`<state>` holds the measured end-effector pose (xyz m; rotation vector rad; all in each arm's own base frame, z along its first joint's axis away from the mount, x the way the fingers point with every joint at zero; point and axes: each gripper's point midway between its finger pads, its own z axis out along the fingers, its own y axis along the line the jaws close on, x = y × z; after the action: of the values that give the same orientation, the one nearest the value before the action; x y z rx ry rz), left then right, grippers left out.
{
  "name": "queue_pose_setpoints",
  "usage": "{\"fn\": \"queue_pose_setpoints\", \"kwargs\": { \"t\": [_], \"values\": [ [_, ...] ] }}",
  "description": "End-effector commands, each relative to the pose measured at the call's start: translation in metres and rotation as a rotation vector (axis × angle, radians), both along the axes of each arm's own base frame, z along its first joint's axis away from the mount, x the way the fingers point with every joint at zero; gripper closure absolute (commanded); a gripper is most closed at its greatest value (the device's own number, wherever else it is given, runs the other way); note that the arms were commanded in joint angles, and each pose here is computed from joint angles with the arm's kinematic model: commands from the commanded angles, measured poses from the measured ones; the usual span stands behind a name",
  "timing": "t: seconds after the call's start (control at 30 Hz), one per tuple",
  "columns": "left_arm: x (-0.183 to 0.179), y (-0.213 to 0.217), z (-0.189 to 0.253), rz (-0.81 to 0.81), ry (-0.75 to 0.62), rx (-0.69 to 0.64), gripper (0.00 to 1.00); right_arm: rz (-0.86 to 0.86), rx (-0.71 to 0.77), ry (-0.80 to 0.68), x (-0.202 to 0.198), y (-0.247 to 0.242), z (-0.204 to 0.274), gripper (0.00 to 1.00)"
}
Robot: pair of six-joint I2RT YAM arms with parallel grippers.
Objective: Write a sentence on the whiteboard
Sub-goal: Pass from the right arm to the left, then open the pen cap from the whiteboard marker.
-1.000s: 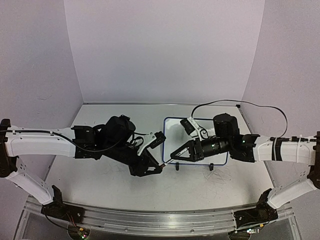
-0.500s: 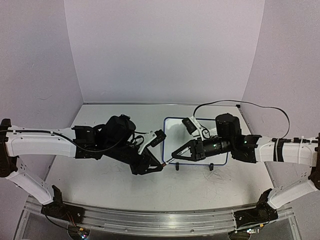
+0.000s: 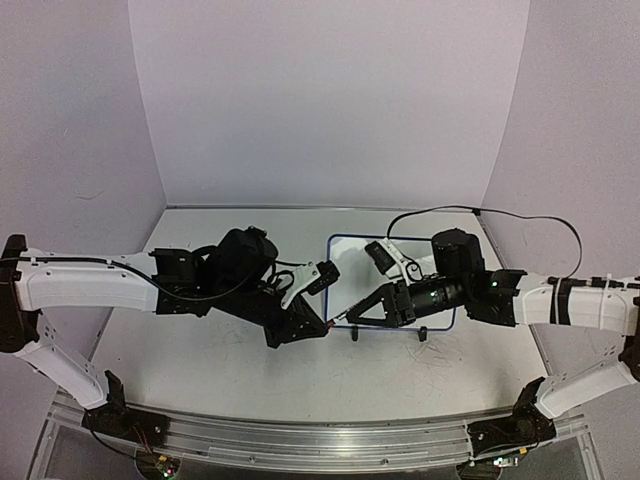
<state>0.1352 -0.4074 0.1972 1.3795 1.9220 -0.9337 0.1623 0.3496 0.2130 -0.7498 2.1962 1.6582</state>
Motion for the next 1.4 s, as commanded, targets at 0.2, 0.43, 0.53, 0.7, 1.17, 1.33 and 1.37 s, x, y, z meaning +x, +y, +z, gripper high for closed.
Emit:
{"fn": "queue_pose_setpoints", "kwargs": {
  "t": [0.2,0.43,0.53,0.7,1.17,1.33,1.37],
  "values": [
    [-0.001,-0.003,0.022,-0.105,-0.106,0.016,1.0,0.132,0.009,-0.007,-0.011,0.009,0.016,0.53],
    [-0.007,0.002,0.016,-0.125,-0.089,0.031,1.0,0.132,0.001,0.002,-0.007,0.013,0.013,0.54],
    [-0.007,0.007,0.014,-0.112,-0.092,0.042,1.0,0.117,0.001,-0.004,-0.006,0.011,0.015,0.55],
    [-0.003,0.017,0.014,-0.063,-0.103,0.051,1.0,0.083,-0.006,-0.008,-0.003,0.005,0.014,0.52],
    [-0.012,0.023,0.012,-0.071,-0.056,0.04,1.0,0.083,-0.026,0.007,0.001,0.007,0.005,0.4],
    [-0.013,0.017,0.011,-0.091,-0.048,0.042,1.0,0.118,-0.027,0.025,-0.002,0.011,0.001,0.51],
    [-0.013,0.016,0.01,-0.095,-0.046,0.043,1.0,0.119,-0.026,0.024,-0.001,0.012,0.001,0.51]
  ]
}}
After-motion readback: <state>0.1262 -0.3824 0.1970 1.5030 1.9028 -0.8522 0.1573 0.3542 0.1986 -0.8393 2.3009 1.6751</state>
